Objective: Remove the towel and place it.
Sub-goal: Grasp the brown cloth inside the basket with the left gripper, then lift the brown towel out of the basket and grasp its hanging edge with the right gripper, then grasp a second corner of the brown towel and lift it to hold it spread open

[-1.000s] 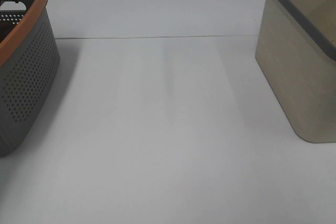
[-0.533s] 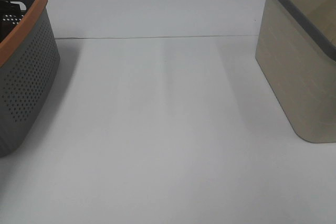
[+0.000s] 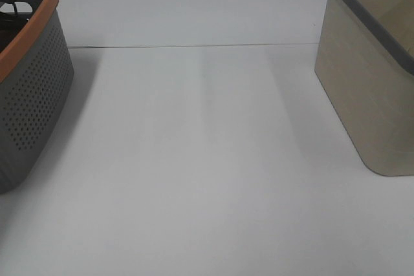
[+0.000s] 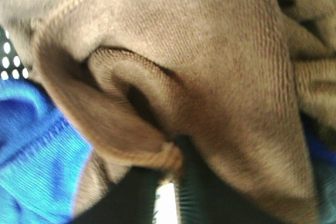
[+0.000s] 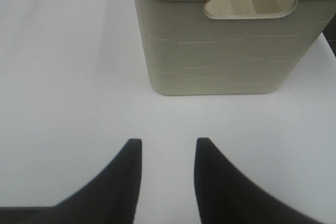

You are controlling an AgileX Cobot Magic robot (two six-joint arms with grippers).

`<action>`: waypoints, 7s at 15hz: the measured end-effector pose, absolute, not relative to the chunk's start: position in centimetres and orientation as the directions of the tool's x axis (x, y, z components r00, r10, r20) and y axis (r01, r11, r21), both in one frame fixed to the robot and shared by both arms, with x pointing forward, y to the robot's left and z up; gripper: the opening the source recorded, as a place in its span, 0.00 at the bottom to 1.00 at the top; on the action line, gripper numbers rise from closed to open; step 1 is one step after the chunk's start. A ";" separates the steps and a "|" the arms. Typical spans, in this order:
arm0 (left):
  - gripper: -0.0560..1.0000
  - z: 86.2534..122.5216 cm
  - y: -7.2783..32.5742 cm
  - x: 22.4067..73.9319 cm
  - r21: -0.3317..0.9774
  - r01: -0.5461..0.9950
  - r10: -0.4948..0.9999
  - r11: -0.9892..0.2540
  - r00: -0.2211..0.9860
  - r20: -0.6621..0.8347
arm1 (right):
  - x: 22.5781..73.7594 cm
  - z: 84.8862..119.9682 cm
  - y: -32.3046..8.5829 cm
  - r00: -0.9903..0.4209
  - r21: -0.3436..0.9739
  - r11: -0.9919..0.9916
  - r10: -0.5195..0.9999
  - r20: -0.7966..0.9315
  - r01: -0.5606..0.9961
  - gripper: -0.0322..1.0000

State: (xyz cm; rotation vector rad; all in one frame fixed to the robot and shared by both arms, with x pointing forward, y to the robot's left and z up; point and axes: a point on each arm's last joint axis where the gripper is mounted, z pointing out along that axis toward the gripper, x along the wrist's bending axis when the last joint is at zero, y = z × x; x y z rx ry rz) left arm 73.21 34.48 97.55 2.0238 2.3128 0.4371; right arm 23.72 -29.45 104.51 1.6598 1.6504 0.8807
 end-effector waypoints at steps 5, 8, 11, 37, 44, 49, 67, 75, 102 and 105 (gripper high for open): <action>0.07 99.7 34.7 72.8 0.271 0.960 0.973 0.072 -0.127 0.192 | 23.7 104.5 -29.4 -0.008 0.815 -0.017 1.000 0.027 0.579 0.36; 0.07 105.1 34.7 71.4 0.374 0.925 0.972 0.069 -0.147 0.185 | 23.7 104.5 -29.4 -0.008 0.815 -0.017 1.000 0.027 0.579 0.36; 0.07 110.4 34.5 69.4 0.476 0.877 0.972 0.069 -0.167 0.168 | 23.7 104.5 -29.4 -0.008 0.815 -0.017 1.000 0.027 0.579 0.36; 0.07 130.3 14.9 59.5 0.972 0.112 0.851 0.204 0.471 -0.233 | 26.4 105.7 -28.7 -0.095 0.810 0.006 0.994 0.061 0.586 0.36; 0.07 127.2 11.4 61.1 0.968 0.205 0.828 0.147 0.510 -0.234 | 34.2 106.4 -25.6 -0.454 0.834 0.154 0.882 0.126 0.530 0.36; 0.07 125.8 9.2 61.2 0.964 0.238 0.809 0.118 0.540 -0.232 | 39.8 107.2 -22.8 -0.629 0.828 0.335 0.777 0.028 0.451 0.36; 0.07 124.8 6.9 60.3 0.965 0.260 0.792 0.033 0.583 -0.184 | 47.2 104.0 -10.5 -0.649 0.887 0.404 0.741 -0.175 0.222 0.46; 0.07 124.8 6.8 60.3 0.961 0.271 0.785 0.045 0.586 -0.202 | 48.0 105.5 -8.3 -0.610 0.933 0.326 0.774 -0.169 0.154 0.46; 0.07 125.0 4.9 59.1 0.967 0.250 0.748 0.041 0.634 -0.195 | 51.2 99.9 -5.1 -0.600 0.906 0.306 0.797 -0.075 0.293 0.46; 0.07 125.0 4.9 59.1 0.967 0.250 0.748 0.041 0.634 -0.195 | 51.3 99.8 -5.1 -0.594 0.905 0.297 0.802 -0.063 0.305 0.23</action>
